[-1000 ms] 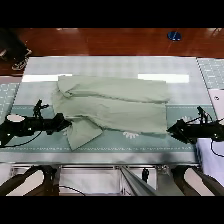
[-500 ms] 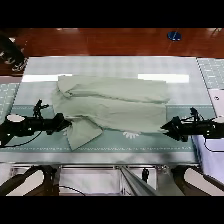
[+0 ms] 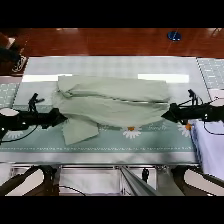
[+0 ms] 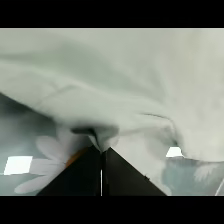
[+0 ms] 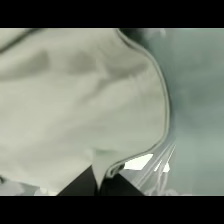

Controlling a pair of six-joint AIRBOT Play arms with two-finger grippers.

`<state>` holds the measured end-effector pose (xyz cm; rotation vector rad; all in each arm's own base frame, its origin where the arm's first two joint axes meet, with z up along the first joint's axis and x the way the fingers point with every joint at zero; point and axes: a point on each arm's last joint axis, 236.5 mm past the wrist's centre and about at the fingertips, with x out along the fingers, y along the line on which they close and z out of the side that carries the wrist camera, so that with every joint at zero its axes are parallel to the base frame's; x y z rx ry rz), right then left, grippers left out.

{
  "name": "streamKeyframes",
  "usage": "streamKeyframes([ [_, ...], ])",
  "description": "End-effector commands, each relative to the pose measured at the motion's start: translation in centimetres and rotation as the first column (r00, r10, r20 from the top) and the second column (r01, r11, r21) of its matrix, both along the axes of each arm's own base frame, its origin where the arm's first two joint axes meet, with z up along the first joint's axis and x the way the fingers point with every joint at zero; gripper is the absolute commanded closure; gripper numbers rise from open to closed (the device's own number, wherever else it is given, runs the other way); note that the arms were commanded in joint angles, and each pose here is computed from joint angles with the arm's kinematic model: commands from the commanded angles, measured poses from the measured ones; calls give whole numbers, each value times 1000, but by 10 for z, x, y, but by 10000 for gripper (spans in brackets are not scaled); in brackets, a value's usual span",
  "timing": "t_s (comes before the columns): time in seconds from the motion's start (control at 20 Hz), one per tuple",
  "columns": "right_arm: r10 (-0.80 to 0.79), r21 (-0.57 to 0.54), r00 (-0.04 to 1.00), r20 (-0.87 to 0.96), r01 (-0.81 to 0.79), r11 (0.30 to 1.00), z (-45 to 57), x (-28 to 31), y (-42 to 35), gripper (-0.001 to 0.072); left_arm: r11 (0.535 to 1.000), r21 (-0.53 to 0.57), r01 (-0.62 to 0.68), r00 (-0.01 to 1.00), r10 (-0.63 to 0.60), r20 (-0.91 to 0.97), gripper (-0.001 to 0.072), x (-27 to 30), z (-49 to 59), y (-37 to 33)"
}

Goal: Fold the shirts.

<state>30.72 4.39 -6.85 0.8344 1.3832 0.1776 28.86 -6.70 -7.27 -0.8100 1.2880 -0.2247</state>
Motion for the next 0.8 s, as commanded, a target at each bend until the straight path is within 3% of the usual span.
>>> streamKeyframes([
  [0.0,24,-67,995,100,-18,998,36,36,-22,694,999,12,-53,987,51,152,683,53,49,19],
  [0.25,78,-103,975,210,-58,993,62,101,-14,694,999,28,-16,953,7,304,682,142,93,6],
  [0.75,-18,-32,977,211,25,999,26,196,-27,694,999,-37,-20,974,28,226,683,249,45,-3],
])
